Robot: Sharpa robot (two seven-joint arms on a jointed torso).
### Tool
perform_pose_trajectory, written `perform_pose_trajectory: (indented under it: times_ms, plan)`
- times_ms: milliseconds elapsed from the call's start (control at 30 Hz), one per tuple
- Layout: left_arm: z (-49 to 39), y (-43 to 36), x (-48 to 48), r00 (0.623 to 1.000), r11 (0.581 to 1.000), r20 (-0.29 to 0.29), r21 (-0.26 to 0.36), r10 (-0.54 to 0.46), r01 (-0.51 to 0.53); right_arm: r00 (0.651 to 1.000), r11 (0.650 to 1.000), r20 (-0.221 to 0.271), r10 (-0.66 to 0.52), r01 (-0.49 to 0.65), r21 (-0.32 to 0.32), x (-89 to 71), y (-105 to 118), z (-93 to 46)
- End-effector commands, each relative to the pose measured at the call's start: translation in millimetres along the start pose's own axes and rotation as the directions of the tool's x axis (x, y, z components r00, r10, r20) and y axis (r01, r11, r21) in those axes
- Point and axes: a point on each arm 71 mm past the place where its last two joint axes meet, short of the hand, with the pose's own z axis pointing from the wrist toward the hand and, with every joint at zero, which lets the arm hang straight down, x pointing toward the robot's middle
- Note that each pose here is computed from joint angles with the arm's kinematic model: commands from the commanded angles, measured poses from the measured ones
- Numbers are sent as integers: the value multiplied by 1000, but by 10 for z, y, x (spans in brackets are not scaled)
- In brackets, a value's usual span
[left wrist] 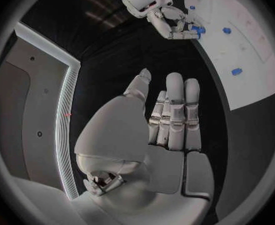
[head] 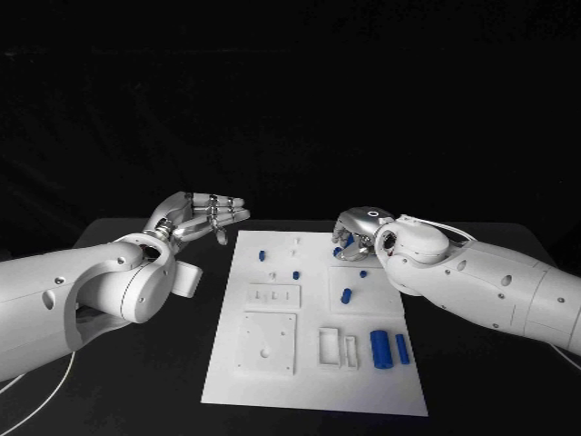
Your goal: Assemble the parts on the task board
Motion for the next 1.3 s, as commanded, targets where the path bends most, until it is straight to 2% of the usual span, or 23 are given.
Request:
perform_pose_trajectory:
  times_ms: [33, 800, 1133, 1300]
  plan:
    - [10, -26, 22, 1000, 1000, -20, 11, 3, -2, 999, 999, -12, -33, 33, 2, 14, 5, 3]
    - [42, -18, 31, 1000, 1000, -23, 5, 4, -4, 999, 1000, -25, -26, 25, -10, 69, 45, 12]
    - [59, -9, 14, 1000, 1000, -17, 2, 7, -7, 1000, 1000, -20, -16, 16, -11, 77, 61, 11]
    - [65, -6, 6, 1000, 1000, -14, 1, 9, -9, 1000, 1000, 1, -10, 10, -12, 61, 76, 12]
